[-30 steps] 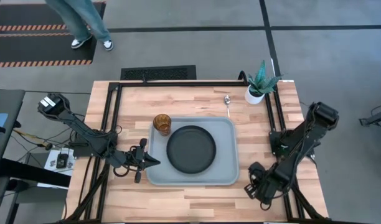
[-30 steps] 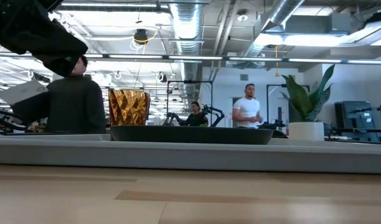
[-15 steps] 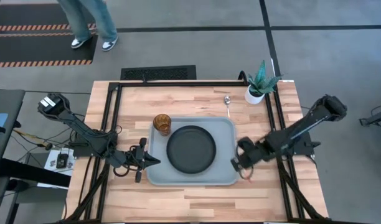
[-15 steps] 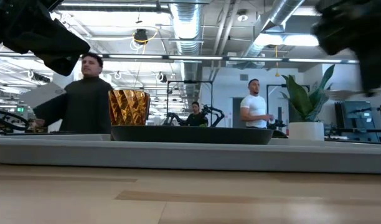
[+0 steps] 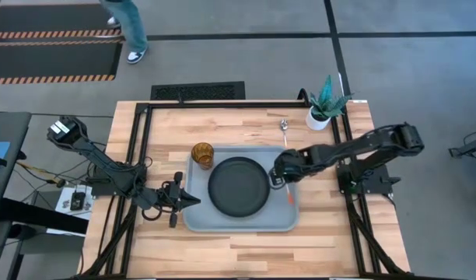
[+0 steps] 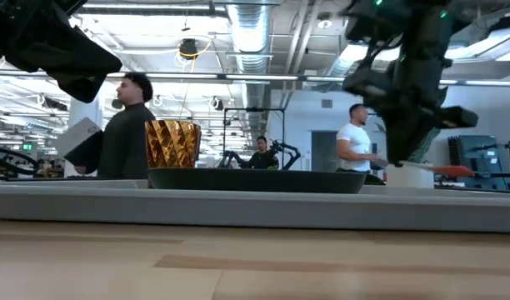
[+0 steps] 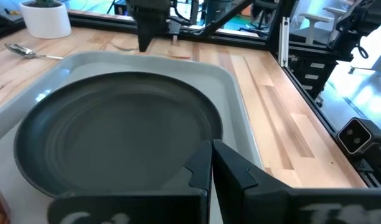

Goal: Pick and place plate/cup/fork/spoon on tray
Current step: Put the orange fork on the gray serving tray to the right of the black plate

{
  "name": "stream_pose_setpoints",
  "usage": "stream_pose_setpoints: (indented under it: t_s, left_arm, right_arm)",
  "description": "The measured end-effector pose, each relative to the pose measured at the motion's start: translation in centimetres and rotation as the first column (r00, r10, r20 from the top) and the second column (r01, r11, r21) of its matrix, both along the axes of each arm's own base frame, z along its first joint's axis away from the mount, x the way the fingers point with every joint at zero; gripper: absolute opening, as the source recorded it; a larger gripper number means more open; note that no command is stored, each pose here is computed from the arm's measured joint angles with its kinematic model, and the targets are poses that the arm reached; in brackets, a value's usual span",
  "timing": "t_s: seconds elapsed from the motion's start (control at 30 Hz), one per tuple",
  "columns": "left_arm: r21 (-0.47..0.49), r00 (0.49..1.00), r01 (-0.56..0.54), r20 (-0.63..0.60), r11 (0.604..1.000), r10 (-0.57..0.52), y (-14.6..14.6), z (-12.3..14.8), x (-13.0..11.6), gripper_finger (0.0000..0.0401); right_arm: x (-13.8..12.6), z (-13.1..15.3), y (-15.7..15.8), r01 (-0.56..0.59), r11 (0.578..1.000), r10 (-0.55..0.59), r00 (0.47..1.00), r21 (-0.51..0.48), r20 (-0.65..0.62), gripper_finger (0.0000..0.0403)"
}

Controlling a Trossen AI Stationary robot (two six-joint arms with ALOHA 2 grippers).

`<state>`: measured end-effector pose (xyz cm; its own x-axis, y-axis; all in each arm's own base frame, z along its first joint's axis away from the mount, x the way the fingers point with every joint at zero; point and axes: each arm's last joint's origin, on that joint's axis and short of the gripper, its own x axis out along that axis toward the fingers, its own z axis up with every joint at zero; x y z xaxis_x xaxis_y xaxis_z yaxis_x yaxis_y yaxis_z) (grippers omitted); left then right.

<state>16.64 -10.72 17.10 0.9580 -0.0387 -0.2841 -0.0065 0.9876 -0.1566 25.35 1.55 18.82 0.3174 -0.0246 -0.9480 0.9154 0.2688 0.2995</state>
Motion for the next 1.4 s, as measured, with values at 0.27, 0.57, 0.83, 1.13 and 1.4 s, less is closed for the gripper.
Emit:
stream_pose_setpoints:
  t_s: [0.27, 0.57, 0.83, 1.13, 1.4]
  left_arm:
    - [-0.049, 1.000, -0.014, -0.003, 0.999, 0.014, 0.0, 0.0, 0.0, 0.0000]
    - [-0.071, 1.000, -0.020, -0.008, 0.997, 0.020, 0.0, 0.0, 0.0, 0.0000]
    - [-0.079, 1.000, -0.023, -0.008, 0.997, 0.023, 0.0, 0.0, 0.0, 0.0000]
    - [-0.088, 1.000, -0.027, -0.009, 0.996, 0.027, 0.0, 0.0, 0.0, 0.0000]
    - [-0.082, 0.999, -0.031, -0.017, 0.996, 0.030, 0.0, -0.2, -0.1, 0.0000]
  right_arm:
    - [1.4, -2.5, -0.6, 0.084, 0.994, -0.079, 0.995, 0.077, -0.059, 0.0017]
    - [0.8, -3.3, -0.4, 0.162, 0.985, -0.152, 0.977, 0.052, -0.152, 0.0029]
    - [0.5, -3.3, -0.5, 0.176, 0.984, -0.169, 0.970, 0.029, -0.177, 0.0032]
    - [0.5, -3.3, -0.5, 0.191, 0.981, -0.183, 0.966, 0.024, -0.180, 0.0052]
    - [0.6, -3.3, -0.6, 0.186, 0.982, -0.180, 0.968, 0.022, -0.173, 0.0061]
